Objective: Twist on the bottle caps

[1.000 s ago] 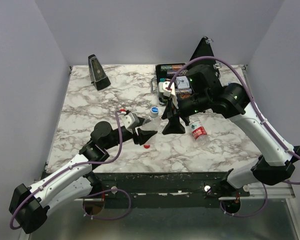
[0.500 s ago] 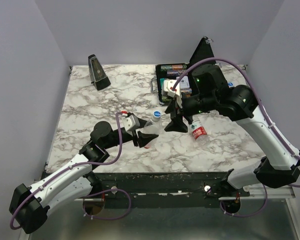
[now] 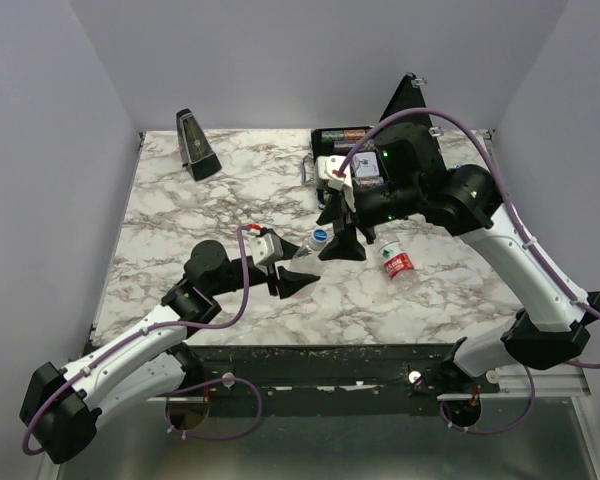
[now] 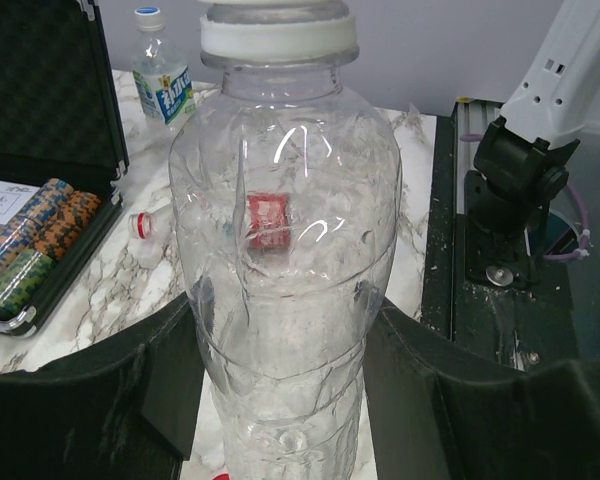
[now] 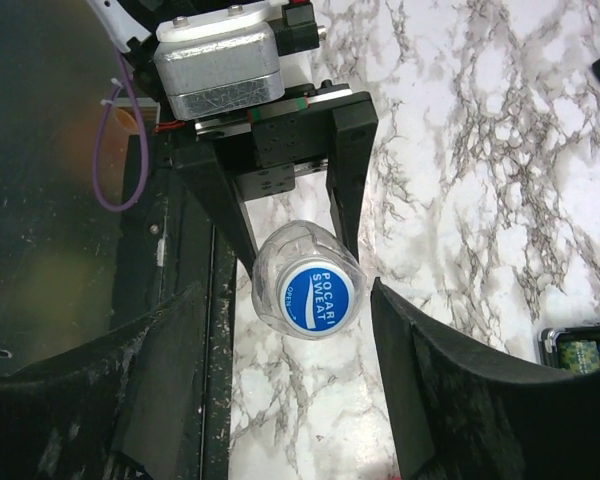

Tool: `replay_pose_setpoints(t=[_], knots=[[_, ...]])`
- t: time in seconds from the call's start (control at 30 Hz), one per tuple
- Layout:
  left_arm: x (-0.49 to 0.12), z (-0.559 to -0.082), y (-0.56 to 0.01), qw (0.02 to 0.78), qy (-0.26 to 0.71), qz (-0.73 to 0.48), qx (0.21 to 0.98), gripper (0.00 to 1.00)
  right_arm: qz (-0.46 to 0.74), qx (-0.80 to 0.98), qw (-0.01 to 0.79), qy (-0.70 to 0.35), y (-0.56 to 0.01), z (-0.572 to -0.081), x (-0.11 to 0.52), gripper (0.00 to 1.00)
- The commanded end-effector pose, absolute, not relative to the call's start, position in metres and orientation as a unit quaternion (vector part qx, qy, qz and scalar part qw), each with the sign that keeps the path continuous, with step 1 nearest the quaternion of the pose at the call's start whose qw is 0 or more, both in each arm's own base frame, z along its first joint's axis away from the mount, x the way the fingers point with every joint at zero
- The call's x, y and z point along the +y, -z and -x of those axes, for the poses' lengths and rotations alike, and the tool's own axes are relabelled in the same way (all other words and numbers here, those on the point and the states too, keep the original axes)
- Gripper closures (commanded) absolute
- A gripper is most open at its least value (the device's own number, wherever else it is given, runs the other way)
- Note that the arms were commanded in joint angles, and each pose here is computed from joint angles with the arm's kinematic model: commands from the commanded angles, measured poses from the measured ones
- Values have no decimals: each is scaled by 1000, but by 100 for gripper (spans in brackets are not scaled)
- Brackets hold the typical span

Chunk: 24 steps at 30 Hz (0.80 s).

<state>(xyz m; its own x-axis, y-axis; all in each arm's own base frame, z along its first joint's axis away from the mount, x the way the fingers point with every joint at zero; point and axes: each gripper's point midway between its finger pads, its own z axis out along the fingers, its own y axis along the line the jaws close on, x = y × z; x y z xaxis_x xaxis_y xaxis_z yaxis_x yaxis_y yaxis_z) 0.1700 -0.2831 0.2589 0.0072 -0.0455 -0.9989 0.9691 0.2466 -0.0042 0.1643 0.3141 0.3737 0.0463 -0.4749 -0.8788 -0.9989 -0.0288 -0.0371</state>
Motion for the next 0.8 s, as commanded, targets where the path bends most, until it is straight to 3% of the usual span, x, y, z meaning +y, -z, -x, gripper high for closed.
replay_pose_setpoints(t=[0.0,0.77], knots=[[-284,-171,-282,592,450,-415,524,88,632,569,366,-378,-382,-157,321,25],[-263,-207,-271,620,396,-315,600,89,609,616,303,-398,-359,-133,302,28]])
